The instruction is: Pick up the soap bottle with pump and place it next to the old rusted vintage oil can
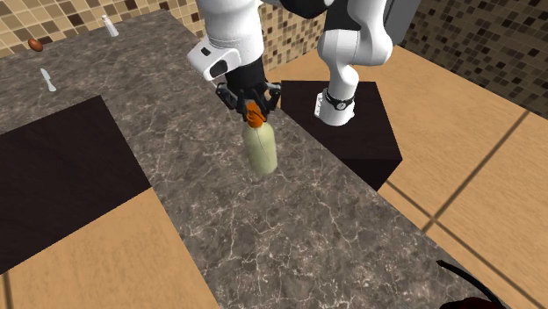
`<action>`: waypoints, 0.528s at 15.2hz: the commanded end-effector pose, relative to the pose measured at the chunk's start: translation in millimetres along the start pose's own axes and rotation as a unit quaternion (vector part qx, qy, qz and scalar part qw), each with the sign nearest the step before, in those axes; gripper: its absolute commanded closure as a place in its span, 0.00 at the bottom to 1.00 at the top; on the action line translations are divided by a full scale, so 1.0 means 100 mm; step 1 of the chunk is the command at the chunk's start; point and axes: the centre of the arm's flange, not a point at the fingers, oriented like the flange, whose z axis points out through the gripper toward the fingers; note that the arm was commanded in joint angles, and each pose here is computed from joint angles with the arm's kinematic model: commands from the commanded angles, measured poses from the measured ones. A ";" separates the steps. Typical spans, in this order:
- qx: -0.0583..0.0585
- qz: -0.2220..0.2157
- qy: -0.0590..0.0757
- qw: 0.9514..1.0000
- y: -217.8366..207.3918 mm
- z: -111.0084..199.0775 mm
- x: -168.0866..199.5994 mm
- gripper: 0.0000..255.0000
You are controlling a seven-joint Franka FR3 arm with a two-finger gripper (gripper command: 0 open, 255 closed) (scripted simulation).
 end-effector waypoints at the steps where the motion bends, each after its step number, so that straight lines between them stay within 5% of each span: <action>1: 0.000 0.000 0.000 1.000 -0.01 -0.11 -0.01 1.00; 8: 0.000 0.000 0.000 1.000 -0.05 -0.48 -0.03 1.00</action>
